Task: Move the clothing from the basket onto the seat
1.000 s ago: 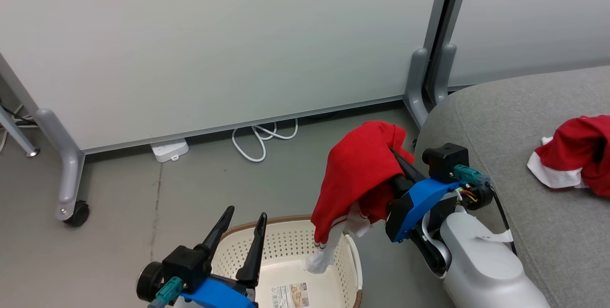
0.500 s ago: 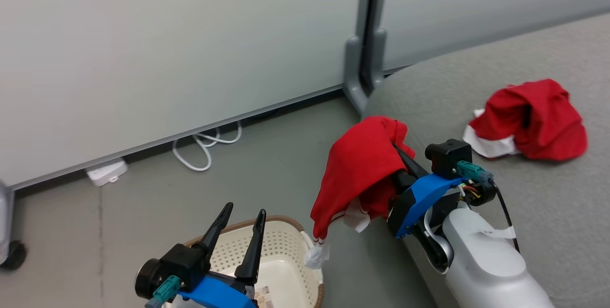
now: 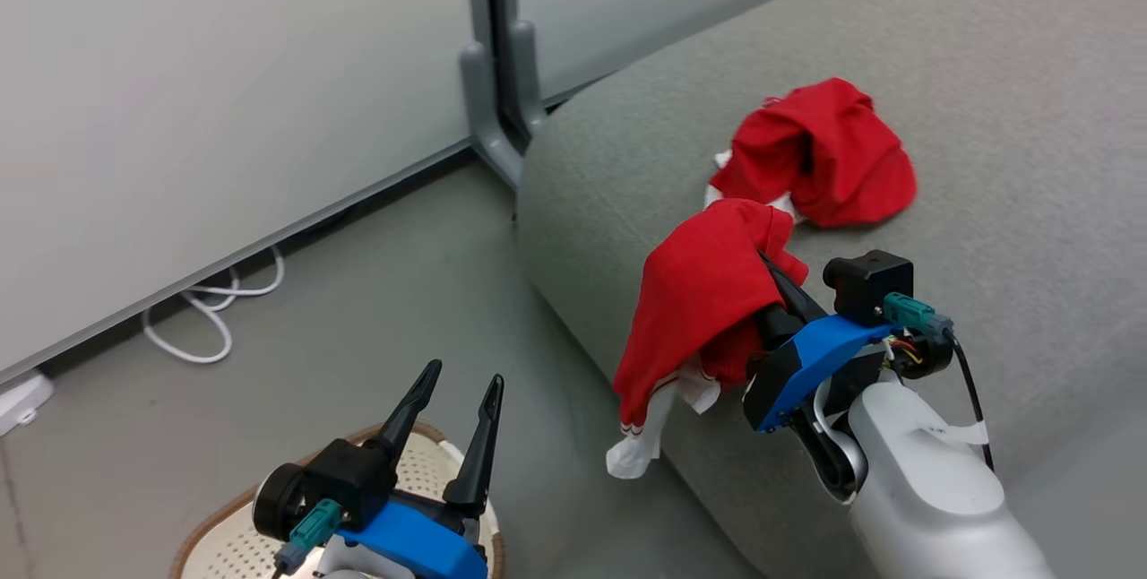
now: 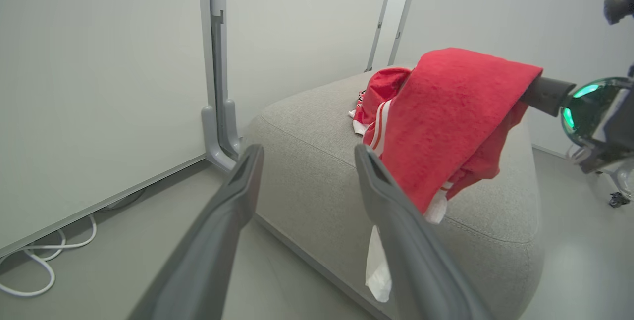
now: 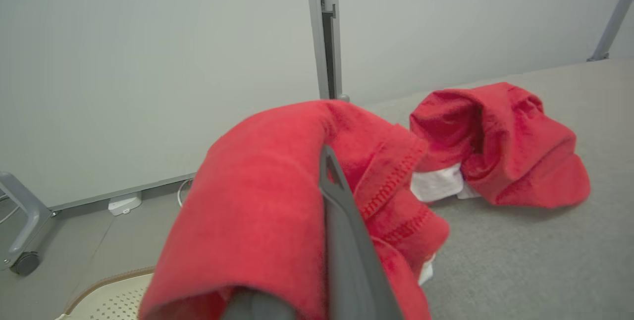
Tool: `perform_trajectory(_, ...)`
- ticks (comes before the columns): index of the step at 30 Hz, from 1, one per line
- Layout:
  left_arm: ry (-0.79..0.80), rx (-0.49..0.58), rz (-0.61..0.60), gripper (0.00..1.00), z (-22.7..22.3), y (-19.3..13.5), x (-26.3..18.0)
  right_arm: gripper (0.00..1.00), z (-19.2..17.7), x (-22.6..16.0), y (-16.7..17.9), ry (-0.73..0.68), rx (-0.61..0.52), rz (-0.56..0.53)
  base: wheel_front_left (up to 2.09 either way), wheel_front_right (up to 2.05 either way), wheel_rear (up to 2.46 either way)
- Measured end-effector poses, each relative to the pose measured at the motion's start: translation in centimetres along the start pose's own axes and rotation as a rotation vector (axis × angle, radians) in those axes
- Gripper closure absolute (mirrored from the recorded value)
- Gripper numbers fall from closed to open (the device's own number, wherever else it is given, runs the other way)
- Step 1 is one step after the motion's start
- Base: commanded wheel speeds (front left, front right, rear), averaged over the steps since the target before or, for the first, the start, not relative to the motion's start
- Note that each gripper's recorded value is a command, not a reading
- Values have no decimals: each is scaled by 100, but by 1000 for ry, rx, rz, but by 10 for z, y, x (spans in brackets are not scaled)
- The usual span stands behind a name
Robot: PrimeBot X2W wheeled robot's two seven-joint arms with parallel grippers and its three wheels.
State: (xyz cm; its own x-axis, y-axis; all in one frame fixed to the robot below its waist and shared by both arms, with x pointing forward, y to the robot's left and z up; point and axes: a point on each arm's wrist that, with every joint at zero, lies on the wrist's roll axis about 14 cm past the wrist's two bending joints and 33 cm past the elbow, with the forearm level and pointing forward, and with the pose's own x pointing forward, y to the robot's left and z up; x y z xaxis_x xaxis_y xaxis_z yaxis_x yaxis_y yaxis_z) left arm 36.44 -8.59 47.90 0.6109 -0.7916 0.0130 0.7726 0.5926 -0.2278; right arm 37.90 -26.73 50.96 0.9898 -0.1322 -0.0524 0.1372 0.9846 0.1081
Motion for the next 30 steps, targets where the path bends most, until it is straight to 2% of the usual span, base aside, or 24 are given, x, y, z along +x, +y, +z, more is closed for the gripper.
perform_trajectory(7,23,-15,-81,0,-10,-18,18,100,-6,-15,-31,12,-2,-91,0,0,0)
perform_trajectory(16,34,-13,-82,0,-13,-15,18,100,-8,-17,-34,12,4,-107,0,0,0)
perform_trajectory(22,33,-21,-58,0,-15,-4,17,100,-6,-5,-38,42,19,-114,0,0,0)
perform_trajectory(30,19,-17,-75,0,-20,19,33,100,83,45,-106,-58,-93,-221,0,0,0)
